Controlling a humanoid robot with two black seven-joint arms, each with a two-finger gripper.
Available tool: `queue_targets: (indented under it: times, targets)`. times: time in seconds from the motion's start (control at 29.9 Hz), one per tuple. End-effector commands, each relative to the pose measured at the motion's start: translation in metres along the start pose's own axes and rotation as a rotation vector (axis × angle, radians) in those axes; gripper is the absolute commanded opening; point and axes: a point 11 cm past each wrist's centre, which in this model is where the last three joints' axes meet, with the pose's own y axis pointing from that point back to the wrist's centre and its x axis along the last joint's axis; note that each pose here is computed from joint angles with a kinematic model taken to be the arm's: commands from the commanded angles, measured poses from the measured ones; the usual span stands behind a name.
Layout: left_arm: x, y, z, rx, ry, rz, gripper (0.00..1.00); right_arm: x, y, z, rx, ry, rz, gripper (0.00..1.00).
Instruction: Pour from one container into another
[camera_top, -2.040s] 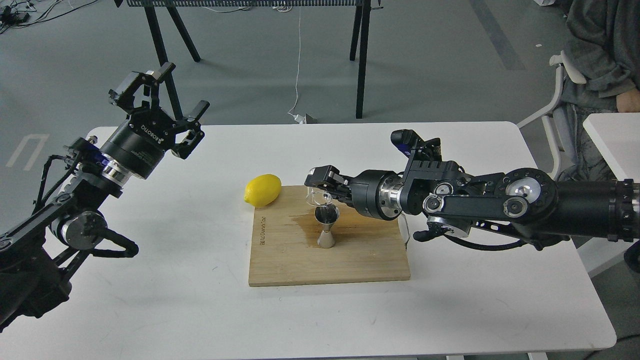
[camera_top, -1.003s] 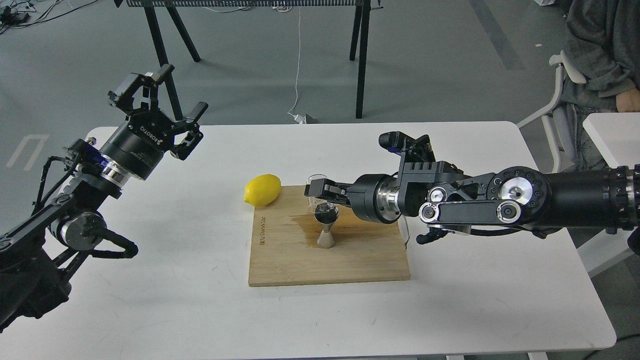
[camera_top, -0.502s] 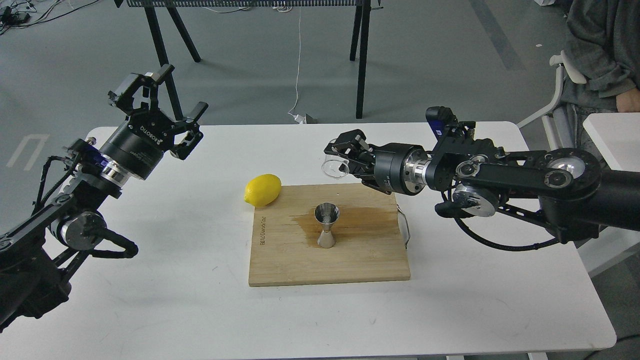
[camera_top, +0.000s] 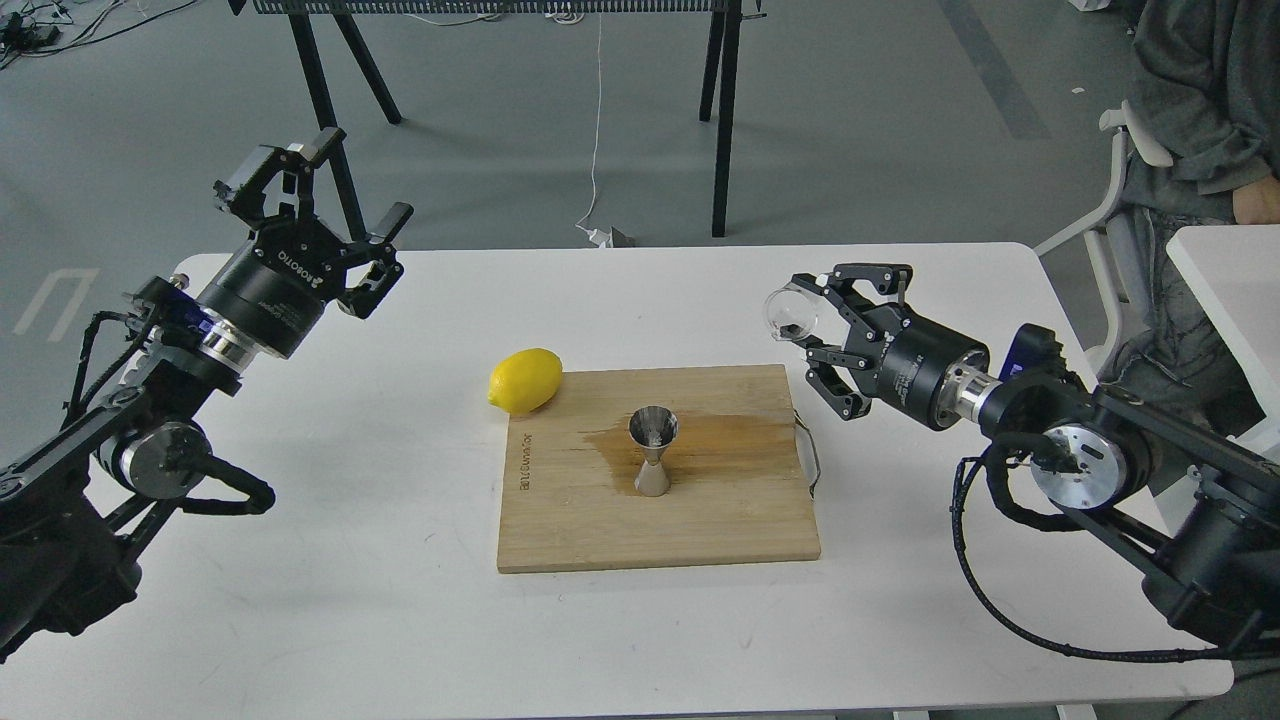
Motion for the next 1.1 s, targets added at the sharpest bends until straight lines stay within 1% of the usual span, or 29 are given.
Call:
queue_targets:
  times: [0.0, 0.27, 0.37, 0.54, 0.74, 1.07]
  targets:
    - [0.0, 0.0, -0.001, 0.002, 0.002, 0.0, 0.9, 0.031, 0.03, 0.016, 0.102, -0.209, 0.048, 0.41]
    - [-0.003, -0.002, -0.008, 0.004, 0.017, 0.002, 0.9, 0.081, 0.081, 0.044, 0.277, -0.489, 0.157, 0.42]
    - [-0.002, -0.001, -0.008, 0.006, 0.017, 0.004, 0.9, 0.095, 0.09, 0.054, 0.311, -0.564, 0.175, 0.42]
    - [-0.002, 0.001, -0.011, 0.014, 0.019, 0.007, 0.9, 0.127, 0.107, 0.067, 0.376, -0.679, 0.265, 0.42]
    - [-0.001, 0.003, -0.014, 0.021, 0.019, 0.012, 0.9, 0.142, 0.114, 0.08, 0.414, -0.778, 0.318, 0.41]
    - [0.0, 0.003, -0.016, 0.024, 0.021, 0.014, 0.9, 0.139, 0.099, 0.099, 0.404, -0.864, 0.363, 0.41]
